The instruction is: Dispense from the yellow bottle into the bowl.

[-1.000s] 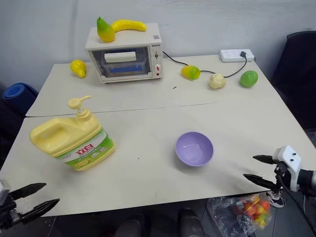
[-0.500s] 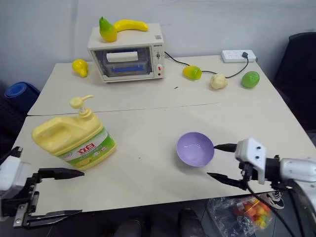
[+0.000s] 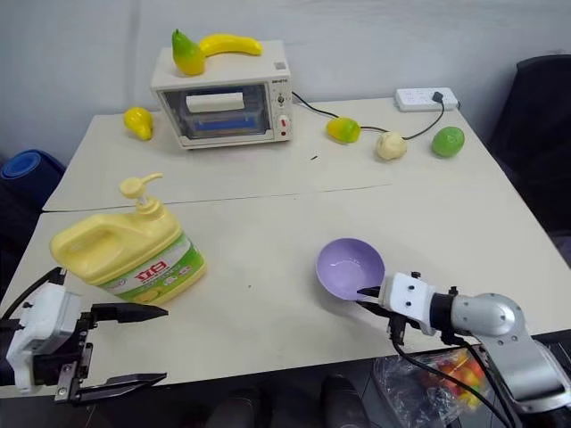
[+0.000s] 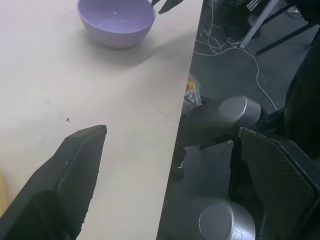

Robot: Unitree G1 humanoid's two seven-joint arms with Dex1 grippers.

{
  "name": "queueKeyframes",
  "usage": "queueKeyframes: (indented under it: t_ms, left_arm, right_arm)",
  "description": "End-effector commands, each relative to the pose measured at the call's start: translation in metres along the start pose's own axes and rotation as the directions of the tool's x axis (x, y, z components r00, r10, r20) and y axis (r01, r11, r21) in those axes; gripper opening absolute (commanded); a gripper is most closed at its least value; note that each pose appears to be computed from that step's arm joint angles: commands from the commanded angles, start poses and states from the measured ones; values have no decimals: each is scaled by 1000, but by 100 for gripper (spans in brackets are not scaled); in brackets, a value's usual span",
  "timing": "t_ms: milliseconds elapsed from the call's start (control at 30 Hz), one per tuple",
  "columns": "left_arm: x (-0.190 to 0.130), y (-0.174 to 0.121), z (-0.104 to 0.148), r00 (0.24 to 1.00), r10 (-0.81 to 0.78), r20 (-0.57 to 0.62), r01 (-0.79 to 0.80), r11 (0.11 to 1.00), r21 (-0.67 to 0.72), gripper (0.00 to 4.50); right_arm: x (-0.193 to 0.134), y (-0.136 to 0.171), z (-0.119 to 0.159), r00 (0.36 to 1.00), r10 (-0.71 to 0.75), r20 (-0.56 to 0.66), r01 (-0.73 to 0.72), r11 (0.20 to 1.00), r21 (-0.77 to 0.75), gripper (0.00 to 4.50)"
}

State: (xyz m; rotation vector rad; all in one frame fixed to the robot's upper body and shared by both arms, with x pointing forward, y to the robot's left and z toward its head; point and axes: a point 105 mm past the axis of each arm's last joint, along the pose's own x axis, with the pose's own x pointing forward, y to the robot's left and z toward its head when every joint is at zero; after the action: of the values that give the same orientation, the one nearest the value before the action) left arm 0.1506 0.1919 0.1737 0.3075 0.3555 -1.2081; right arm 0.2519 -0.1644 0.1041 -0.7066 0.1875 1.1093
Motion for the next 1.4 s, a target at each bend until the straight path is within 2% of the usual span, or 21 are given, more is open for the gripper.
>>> queueKeyframes:
  t_ms: [33,167,300,667,1033,1133,1233,1400]
  left_arm:
    - [3,-3,3,1000,-14,2,14,1000,24,450]
    - [4,-3,4,1000,-13,5,13,1000,27,450]
    - [3,-2,3,1000,-4,5,4,1000,25,450]
    - [2,2,5,1000,18,14,-19,999,35,450]
    - [9,5,17,999,-7,51,4,998,65,450]
    - [10,7,19,998,-11,56,6,997,73,450]
    - [11,7,20,998,-11,59,6,997,75,450]
    - [11,8,22,998,-10,62,5,997,80,450]
  right_arm:
    - [7,-1,3,1000,30,10,-29,999,-37,88]
    - [9,-9,6,1000,23,22,-22,999,-44,88]
    - [10,-13,5,1000,15,7,-14,998,-58,174]
    - [8,-9,11,999,43,14,-42,998,-45,174]
    - [17,-8,-13,998,29,-46,-32,998,-50,174]
    - [18,-10,-19,998,28,-52,-30,999,-42,110]
    - [19,-10,-23,998,32,-54,-35,999,-38,7]
    - [21,-11,-26,998,32,-48,-34,998,-52,3]
